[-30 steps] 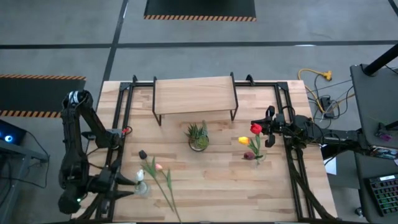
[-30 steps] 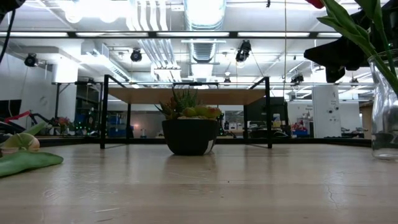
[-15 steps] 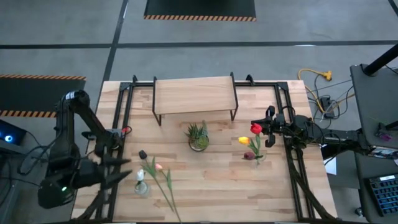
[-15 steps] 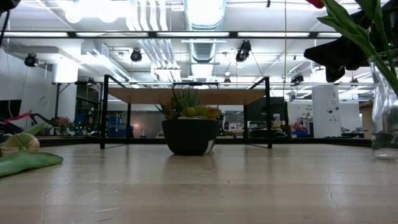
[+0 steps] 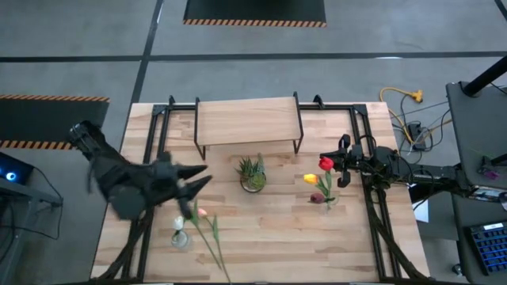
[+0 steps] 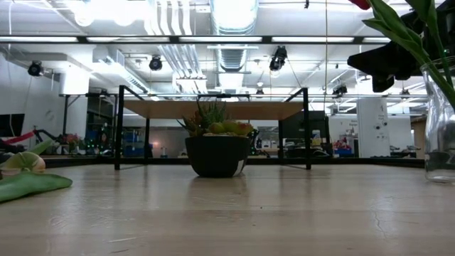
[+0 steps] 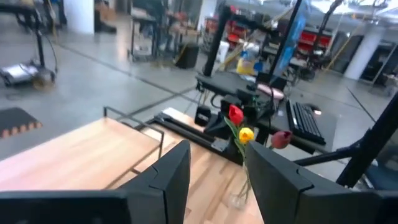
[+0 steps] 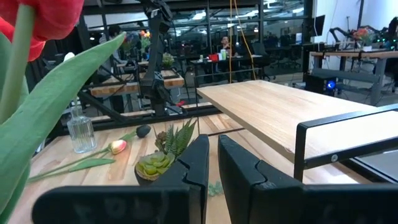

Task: Pick and place flowers into a vace then onto a shelf
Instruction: Put the pink flower into the left transparent vase

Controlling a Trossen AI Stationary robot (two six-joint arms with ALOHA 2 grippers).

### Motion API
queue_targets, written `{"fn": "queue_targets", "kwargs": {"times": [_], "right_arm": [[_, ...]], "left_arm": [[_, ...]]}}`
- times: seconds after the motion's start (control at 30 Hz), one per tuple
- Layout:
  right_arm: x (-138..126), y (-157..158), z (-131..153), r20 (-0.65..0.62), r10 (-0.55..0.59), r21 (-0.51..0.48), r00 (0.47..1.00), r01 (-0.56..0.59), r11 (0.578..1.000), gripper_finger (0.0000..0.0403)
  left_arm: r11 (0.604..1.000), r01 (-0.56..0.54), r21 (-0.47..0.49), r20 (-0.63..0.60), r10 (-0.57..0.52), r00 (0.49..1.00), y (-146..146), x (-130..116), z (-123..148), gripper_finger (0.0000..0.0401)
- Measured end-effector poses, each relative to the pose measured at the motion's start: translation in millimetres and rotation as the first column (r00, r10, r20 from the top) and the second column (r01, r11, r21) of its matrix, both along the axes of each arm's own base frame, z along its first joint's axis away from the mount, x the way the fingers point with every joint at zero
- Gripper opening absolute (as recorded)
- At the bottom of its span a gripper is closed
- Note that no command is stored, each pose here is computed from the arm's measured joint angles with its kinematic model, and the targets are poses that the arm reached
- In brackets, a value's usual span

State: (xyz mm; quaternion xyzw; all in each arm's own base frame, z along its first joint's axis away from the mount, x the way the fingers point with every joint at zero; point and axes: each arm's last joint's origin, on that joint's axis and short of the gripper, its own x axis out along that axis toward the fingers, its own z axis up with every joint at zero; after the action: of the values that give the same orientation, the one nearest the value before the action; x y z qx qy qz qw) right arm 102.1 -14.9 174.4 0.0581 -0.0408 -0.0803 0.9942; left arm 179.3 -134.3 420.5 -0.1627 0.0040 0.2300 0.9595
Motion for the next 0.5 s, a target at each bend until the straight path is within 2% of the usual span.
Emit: {"fn": "queue_targets", "kwargs": {"times": [0.13, 0.27, 0.5], "right_arm": [[0.0, 0.0, 0.0, 0.000, 0.000, 0.000, 1.000, 0.000, 1.000, 0.0028], [0.0, 0.0, 0.0, -0.001, 0.000, 0.000, 1.000, 0.000, 1.000, 0.0028], [0.2, 0.0, -3.3, -0.034, 0.000, 0.004, 0.999, 0.000, 1.000, 0.0028]], "left_arm": [[0.999, -0.039, -0.022, -0.020, 0.039, 0.999, 17.6, 27.2, -6.0, 0.0139], [0.995, -0.079, -0.067, -0.016, 0.078, 0.997, 27.5, 39.7, -10.4, 0.0139], [0.988, -0.027, -0.153, -0.053, 0.019, 0.998, 19.5, 65.3, -30.8, 0.0139]]}}
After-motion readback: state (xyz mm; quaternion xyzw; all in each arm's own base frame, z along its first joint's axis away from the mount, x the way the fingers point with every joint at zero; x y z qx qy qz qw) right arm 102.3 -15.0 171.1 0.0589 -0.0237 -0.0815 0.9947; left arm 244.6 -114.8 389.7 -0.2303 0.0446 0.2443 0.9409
